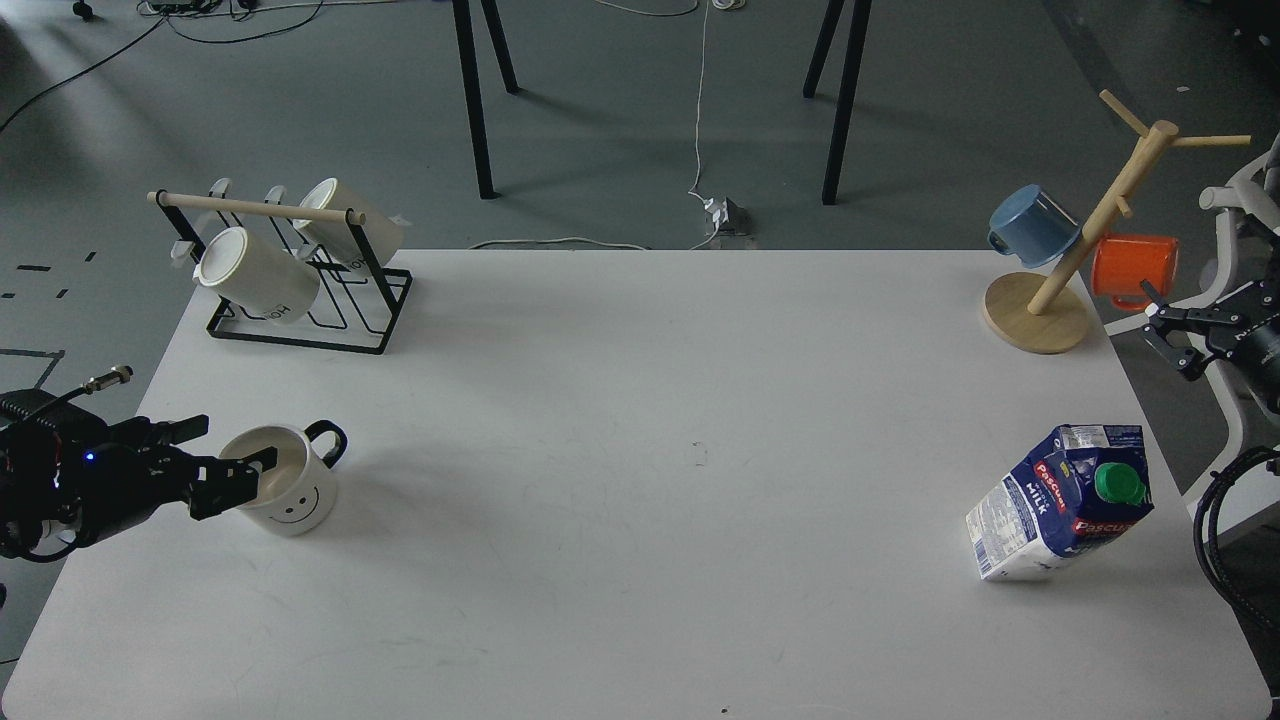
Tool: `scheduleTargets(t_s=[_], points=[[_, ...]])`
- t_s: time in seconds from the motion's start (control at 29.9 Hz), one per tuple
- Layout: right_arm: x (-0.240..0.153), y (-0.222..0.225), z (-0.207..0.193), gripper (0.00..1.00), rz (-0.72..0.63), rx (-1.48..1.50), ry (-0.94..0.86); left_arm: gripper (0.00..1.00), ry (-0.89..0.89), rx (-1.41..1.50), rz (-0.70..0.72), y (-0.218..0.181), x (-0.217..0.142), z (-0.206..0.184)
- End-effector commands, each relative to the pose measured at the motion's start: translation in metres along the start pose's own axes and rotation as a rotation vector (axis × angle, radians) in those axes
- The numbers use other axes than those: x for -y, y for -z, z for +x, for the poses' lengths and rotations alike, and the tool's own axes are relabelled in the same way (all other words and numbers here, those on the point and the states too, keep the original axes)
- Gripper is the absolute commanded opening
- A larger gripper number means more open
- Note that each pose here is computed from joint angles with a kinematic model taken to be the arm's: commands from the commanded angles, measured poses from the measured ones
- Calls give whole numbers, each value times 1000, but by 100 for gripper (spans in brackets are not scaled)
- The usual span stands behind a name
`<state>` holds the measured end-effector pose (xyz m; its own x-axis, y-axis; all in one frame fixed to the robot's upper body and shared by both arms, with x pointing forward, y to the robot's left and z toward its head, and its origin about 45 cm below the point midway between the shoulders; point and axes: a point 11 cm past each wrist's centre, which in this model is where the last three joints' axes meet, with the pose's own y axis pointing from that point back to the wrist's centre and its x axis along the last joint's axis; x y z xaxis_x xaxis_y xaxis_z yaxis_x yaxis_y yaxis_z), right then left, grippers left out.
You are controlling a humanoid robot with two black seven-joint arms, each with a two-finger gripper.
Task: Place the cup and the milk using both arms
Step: 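Reach the left gripper toward the white smiley mug, then close the left gripper on the white smiley mug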
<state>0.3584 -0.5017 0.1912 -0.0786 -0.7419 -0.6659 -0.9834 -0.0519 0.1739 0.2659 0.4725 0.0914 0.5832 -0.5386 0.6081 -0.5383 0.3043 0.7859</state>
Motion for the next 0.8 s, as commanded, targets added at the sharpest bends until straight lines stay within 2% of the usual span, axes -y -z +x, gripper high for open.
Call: scheduleTargets(t_s=[0.0,0.17,0.33,0.43,0.5,0.6,0.67,0.77], points=[[-1,0,1,99,0,-1,-2,97,3,-2,-10,-5,4,-2],[-2,0,2,99,7,-1,-6,94,1,-1,-9,-4,4,-2],[-6,-1,7,99,17,-1,-18,83,-1,1,-7,-3,3,-1],[-8,-2,10,99,15,0,-26,68,-1,2,-8,-4,3,-2],[-9,-1,11,99,16,-1,-29,52,1,3,-6,-3,3,-2],[-9,-1,12,99,20,1,-29,49,-1,5,-9,-5,7,-2],[-10,0,14,99,20,0,-36,44,4,6,-9,-5,7,-3],[-11,1,15,99,23,-1,-41,21,1,7,-12,-6,8,-2]])
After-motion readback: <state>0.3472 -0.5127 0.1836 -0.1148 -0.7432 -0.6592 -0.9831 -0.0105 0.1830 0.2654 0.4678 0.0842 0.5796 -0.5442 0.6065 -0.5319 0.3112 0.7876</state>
